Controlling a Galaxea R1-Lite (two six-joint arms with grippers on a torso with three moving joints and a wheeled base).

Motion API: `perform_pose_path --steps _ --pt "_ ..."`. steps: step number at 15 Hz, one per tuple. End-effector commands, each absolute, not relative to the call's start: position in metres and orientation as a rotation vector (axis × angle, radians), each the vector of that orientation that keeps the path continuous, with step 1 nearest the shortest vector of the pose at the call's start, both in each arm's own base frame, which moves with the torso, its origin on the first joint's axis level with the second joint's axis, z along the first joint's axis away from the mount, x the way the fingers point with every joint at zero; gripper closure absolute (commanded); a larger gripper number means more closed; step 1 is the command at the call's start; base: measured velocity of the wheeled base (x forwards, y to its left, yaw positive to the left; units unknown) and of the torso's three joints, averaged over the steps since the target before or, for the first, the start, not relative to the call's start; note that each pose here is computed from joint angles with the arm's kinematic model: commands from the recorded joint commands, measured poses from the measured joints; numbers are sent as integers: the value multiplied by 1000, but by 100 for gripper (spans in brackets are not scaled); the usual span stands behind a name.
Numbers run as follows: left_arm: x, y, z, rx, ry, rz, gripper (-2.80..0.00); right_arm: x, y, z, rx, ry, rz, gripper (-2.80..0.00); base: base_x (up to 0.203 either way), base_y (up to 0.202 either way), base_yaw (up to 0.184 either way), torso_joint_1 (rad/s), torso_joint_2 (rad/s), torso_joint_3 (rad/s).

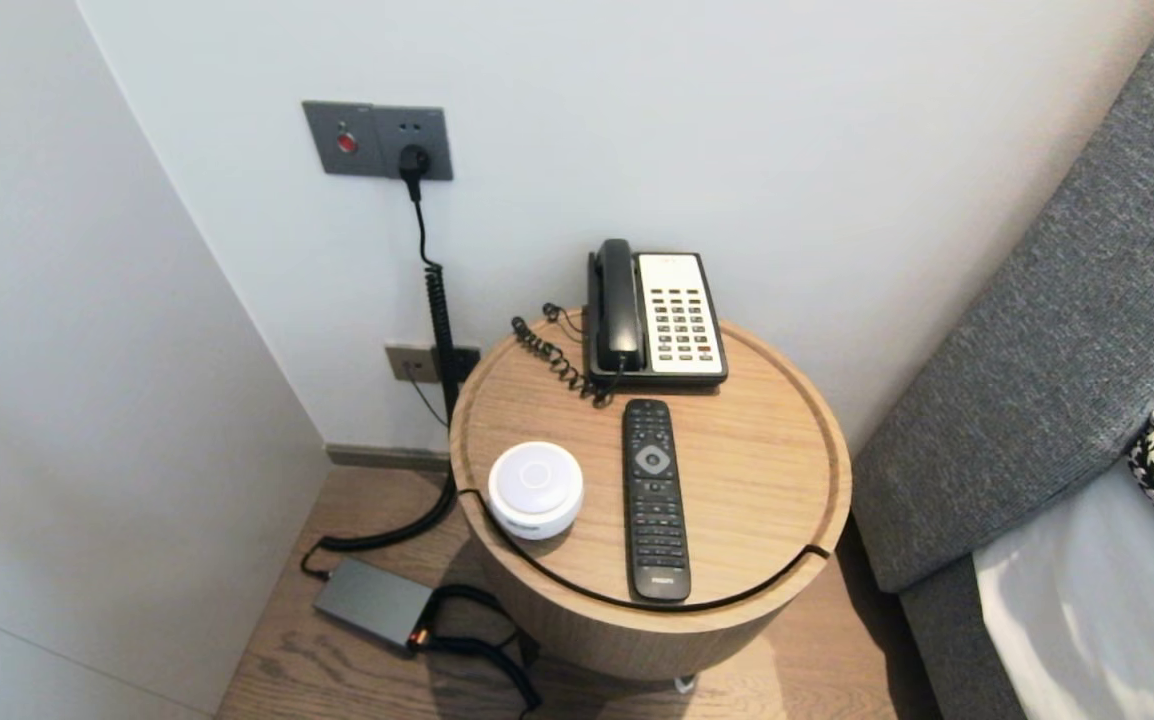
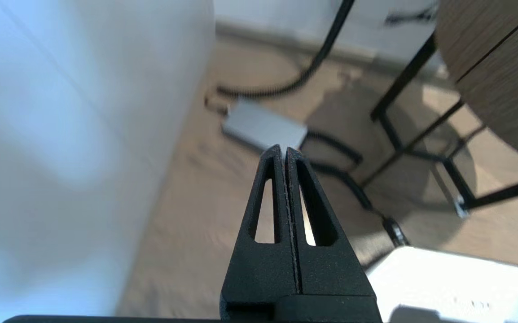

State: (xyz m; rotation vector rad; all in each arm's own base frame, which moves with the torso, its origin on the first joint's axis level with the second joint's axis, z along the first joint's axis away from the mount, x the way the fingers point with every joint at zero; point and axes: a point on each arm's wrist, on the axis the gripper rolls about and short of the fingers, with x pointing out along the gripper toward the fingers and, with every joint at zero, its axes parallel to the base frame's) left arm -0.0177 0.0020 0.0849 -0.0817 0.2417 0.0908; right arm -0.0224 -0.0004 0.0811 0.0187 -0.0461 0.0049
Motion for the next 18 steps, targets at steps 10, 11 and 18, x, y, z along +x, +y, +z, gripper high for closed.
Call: perform_pose_path --steps 10,11,18 --pt "-26 1 81 -31 7 41 0 -20 0 74 19 -20 5 0 0 0 0 0 0 0" --pt "-23 1 79 -15 -28 32 0 -20 0 74 19 -20 5 0 0 0 0 0 0 0" --pt "-22 0 77 -8 -35 11 0 -20 0 74 19 -20 5 0 0 0 0 0 0 0"
